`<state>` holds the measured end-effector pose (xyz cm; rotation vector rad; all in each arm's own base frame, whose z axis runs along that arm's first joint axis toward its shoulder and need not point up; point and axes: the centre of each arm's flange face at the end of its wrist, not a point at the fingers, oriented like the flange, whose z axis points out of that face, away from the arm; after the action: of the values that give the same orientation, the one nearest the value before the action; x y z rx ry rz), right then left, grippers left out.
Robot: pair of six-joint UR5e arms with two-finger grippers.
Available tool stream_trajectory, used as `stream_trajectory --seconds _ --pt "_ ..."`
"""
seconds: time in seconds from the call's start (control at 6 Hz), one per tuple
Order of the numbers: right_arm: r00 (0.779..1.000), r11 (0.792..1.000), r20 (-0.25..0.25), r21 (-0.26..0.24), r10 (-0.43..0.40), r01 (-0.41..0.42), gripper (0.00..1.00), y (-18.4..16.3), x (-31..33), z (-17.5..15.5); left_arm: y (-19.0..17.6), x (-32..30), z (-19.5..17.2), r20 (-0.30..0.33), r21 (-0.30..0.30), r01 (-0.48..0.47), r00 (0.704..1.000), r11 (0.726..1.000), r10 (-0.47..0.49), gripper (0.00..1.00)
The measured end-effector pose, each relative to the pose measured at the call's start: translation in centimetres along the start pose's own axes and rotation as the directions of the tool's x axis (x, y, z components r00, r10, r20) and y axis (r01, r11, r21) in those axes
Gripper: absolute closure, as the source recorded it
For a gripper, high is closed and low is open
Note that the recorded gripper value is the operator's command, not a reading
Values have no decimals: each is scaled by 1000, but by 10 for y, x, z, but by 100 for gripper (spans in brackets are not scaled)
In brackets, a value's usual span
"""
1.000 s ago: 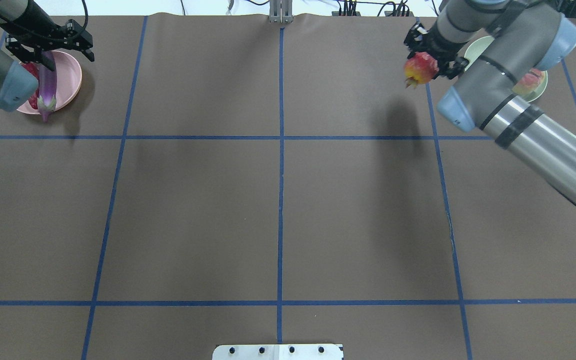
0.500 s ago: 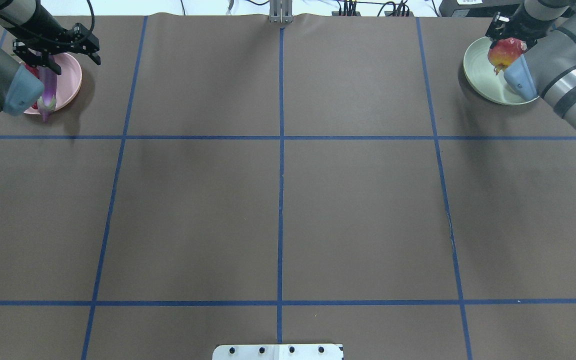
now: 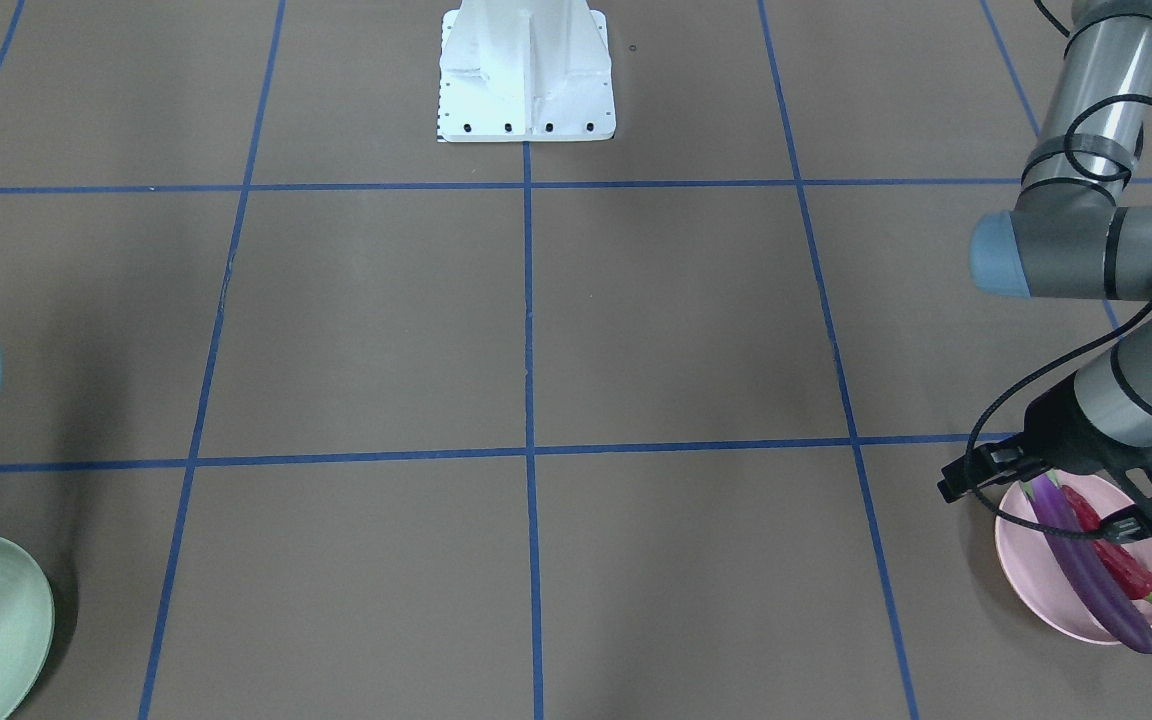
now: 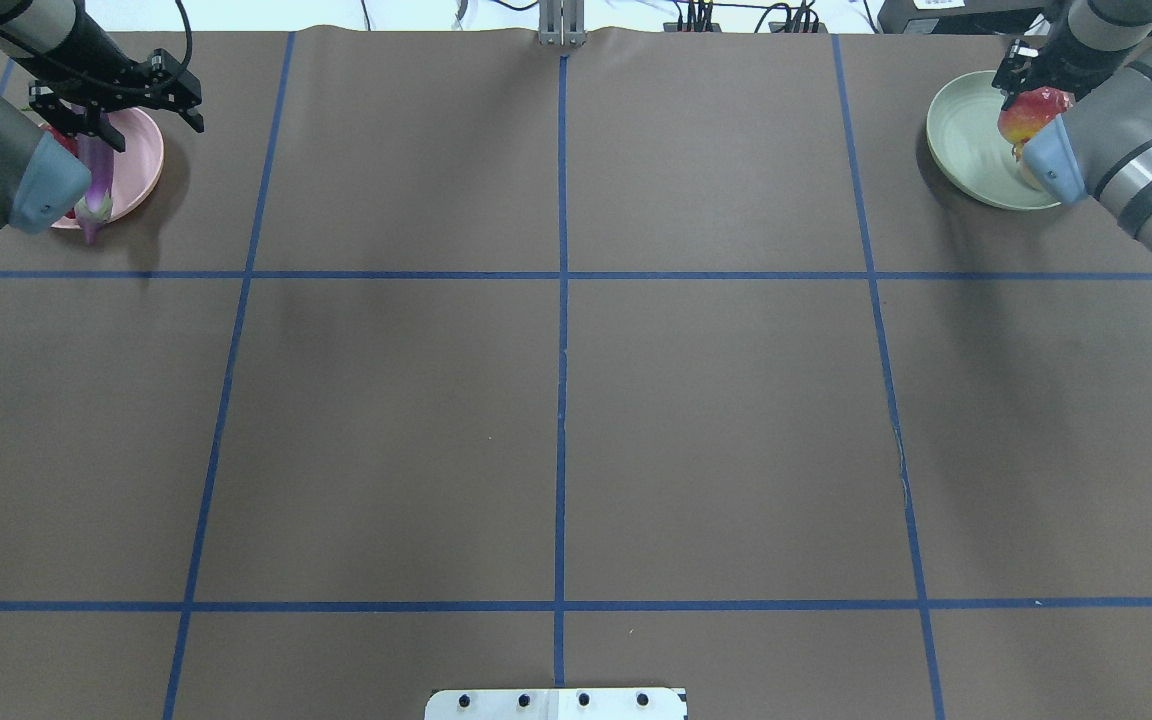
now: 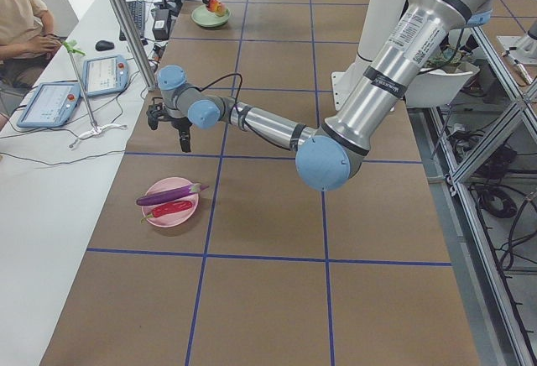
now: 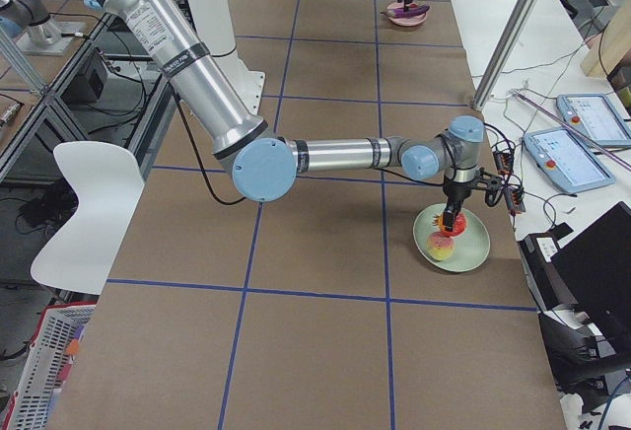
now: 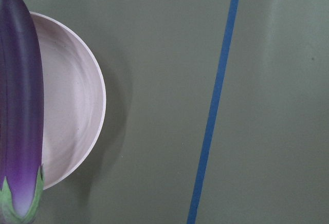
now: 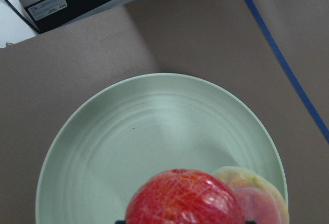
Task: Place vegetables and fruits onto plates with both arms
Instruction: 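Open the right gripper to release the pomegranate and lift away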
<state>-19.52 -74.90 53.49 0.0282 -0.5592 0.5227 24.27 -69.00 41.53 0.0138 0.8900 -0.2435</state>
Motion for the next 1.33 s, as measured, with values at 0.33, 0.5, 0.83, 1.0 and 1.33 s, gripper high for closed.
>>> stream_trajectory --seconds 0.33,0.5,0.83,1.0,1.33 --pt "1000 1000 1 -15 -26 26 1 16 -17 8 0 0 0 1 0 1 1000 1000 -1 0" --pt "999 999 0 -20 -35 35 0 22 -21 12 0 0 0 0 -1 1 1000 1000 -1 0" --pt "999 999 9 -18 -45 45 0 24 -24 8 1 1 -2 -4 0 -4 1000 1000 4 0" --pt "998 998 30 -5 -63 63 0 21 -24 -4 3 4 -9 -12 9 -20 1000 1000 20 0" --pt "982 989 125 2 -144 145 0 20 27 -44 30 -16 -26 -27 33 -132 991 991 133 0"
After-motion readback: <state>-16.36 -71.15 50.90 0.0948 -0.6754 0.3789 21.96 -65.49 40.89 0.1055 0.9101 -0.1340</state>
